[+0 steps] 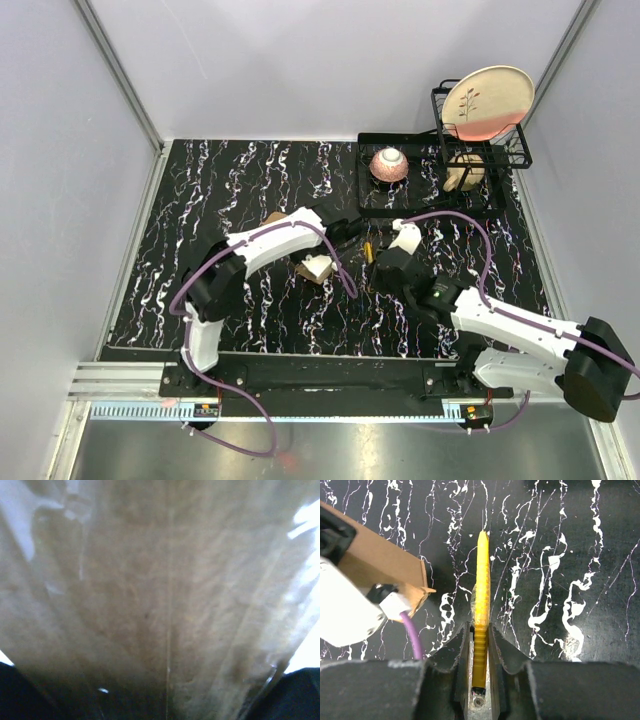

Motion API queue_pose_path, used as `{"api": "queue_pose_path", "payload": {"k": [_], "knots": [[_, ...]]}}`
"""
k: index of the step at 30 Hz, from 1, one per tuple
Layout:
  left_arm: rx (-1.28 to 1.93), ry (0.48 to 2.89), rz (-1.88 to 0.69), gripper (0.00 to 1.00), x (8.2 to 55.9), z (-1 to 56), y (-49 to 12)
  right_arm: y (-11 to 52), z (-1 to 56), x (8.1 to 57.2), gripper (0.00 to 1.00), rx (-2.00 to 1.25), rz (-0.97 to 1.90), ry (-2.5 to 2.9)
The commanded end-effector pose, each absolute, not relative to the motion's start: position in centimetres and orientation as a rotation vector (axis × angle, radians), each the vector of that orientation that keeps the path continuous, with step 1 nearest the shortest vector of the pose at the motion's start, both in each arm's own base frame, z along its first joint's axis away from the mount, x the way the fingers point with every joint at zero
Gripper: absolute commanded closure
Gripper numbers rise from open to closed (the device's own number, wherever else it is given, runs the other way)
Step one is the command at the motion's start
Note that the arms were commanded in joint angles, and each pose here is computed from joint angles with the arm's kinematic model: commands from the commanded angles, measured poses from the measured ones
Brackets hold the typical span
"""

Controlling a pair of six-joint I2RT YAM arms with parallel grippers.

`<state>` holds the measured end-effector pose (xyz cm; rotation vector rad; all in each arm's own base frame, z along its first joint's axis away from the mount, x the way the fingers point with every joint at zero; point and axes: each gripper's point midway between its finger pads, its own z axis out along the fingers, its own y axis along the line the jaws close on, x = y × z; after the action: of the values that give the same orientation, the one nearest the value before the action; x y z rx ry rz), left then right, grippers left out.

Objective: Unpack the express box
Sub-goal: Adjust the express box at the center of the board.

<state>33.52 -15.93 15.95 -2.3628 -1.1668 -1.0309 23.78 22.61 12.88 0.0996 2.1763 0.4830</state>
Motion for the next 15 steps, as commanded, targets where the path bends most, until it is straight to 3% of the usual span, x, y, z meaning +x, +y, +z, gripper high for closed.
{"api": "queue_pose_path", "payload": {"k": [1,15], "knots": [[-2.383,-1.110,-0.988,0.98,29.9,20.3,-13.9,23.9,14.2,25.1,1.00,0.160,0.584,2.119],[-2.445,-1.371,-0.880,0.81,26.6,20.4,-13.3,29.8,19.7,28.3,1.00,0.118,0.796,1.968]]}}
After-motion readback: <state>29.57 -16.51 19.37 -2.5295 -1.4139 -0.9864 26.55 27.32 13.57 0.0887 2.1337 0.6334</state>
